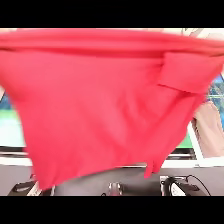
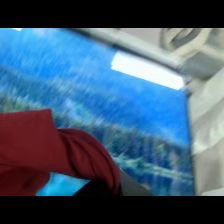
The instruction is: Fold the shirts.
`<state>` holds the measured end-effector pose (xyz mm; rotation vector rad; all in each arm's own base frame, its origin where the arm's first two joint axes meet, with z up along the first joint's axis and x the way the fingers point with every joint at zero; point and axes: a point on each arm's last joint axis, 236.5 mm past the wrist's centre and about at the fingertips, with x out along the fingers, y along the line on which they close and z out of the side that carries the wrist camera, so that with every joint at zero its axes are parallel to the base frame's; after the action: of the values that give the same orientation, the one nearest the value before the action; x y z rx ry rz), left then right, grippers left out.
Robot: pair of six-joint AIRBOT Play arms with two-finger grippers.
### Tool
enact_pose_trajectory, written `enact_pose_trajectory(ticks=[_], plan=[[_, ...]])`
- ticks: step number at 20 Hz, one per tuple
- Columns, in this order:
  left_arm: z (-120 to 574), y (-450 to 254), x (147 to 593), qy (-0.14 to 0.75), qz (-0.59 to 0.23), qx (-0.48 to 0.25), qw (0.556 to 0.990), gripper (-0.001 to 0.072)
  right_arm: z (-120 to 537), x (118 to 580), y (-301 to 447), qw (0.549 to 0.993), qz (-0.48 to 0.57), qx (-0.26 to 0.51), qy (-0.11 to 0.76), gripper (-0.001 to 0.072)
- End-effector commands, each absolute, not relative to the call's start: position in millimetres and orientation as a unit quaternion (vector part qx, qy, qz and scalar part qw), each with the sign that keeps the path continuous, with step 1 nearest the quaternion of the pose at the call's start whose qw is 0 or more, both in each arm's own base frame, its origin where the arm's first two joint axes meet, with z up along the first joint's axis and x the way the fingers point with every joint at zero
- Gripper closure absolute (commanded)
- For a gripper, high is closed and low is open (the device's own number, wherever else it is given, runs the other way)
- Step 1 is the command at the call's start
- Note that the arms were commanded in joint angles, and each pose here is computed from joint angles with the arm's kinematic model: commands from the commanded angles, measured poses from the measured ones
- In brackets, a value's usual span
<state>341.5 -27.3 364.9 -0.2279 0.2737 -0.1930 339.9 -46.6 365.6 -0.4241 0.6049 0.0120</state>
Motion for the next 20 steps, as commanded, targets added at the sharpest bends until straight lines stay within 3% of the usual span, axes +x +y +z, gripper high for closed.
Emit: enact_pose_trajectory(ticks=[1, 4, 7, 10, 14, 15, 16, 17, 18, 20], plan=[[235, -7, 402, 0.259, -0.064, -0.155, 0.951, 0.0684, 254, 421, -46, 0.895, 0.055, -0.161, 0.413, 0.0691], [149, 11, 446, 0.321, -0.034, -0.186, 0.928, 0.0684, 149, 503, -32, 0.882, 0.087, -0.075, 0.458, 0.069], [85, 13, 484, 0.353, -0.021, -0.248, 0.902, 0.0683, 76, 560, 20, 0.876, 0.164, 0.058, 0.449, 0.0689], [33, 2, 498, 0.391, -0.021, -0.314, 0.865, 0.0683, 22, 577, 52, 0.846, 0.204, 0.155, 0.467, 0.0689], [-18, -21, 489, 0.458, -0.035, -0.321, 0.828, 0.0683, -31, 576, 66, 0.825, 0.226, 0.143, 0.498, 0.0688], [-22, -24, 486, 0.468, -0.039, -0.321, 0.823, 0.0642, -29, 574, 68, 0.824, 0.239, 0.133, 0.496, 0.0635], [-21, -22, 481, 0.479, -0.044, -0.322, 0.815, 0.0439, -21, 569, 66, 0.821, 0.257, 0.123, 0.495, 0.0441], [-17, -17, 473, 0.496, -0.051, -0.32, 0.806, 0.0145, -11, 559, 59, 0.816, 0.28, 0.098, 0.496, 0.0249], [-15, -8, 459, 0.524, -0.058, -0.312, 0.79, 0.0103, -1, 543, 46, 0.807, 0.305, 0.066, 0.502, 0.0164], [-20, 10, 417, 0.594, -0.063, -0.292, 0.747, 0.0106, 1, 502, -3, 0.775, 0.293, 0.032, 0.559, 0.0177]])
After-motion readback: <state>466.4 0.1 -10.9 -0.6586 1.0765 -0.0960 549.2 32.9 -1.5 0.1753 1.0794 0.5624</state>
